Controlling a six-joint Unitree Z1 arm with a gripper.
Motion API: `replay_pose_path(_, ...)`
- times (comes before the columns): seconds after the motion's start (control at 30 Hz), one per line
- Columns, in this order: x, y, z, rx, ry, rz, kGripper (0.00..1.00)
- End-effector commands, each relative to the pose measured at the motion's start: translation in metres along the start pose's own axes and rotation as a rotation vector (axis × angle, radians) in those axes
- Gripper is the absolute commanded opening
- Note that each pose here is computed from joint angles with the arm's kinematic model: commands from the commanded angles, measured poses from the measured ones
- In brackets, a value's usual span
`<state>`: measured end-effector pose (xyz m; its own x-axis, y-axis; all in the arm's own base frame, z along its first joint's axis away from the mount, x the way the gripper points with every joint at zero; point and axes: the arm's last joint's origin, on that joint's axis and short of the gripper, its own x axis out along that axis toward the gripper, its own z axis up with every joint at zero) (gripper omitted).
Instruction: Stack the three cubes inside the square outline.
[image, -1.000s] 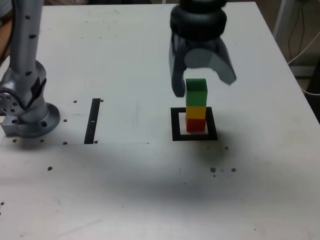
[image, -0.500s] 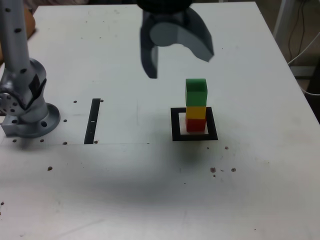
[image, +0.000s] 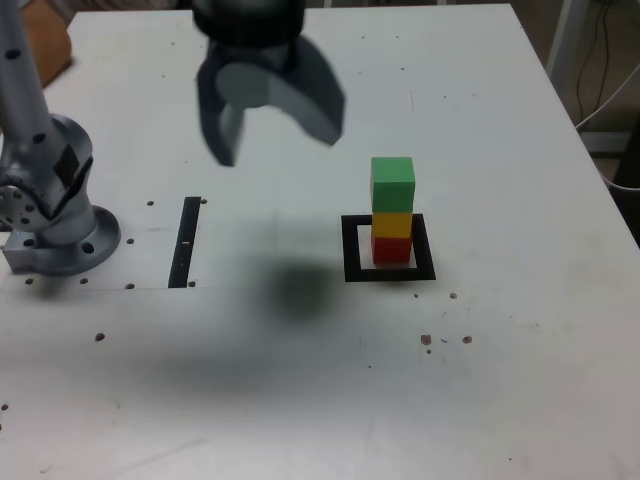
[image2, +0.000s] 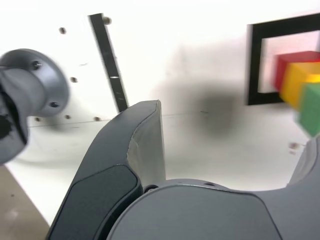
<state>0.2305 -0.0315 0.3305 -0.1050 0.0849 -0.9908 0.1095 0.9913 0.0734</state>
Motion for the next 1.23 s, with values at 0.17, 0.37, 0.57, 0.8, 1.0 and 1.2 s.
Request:
replay_pose_path(0.17, 0.024, 0.005, -0.022, -0.018, 0.031, 0.015, 0.99)
replay_pose_path(0.37, 0.038, 0.010, -0.042, -0.040, 0.029, 0.034, 0.99)
replay_pose_path(0.57, 0.056, 0.014, -0.062, -0.065, 0.058, 0.031, 0.99)
replay_pose_path(0.8, 0.086, 0.011, -0.071, -0.068, 0.070, -0.016, 0.99)
replay_pose_path(1.0, 0.099, 0.009, -0.072, -0.063, 0.075, -0.049, 0.99)
replay_pose_path(1.2, 0.105, 0.006, -0.068, -0.049, 0.111, -0.083, 1.00)
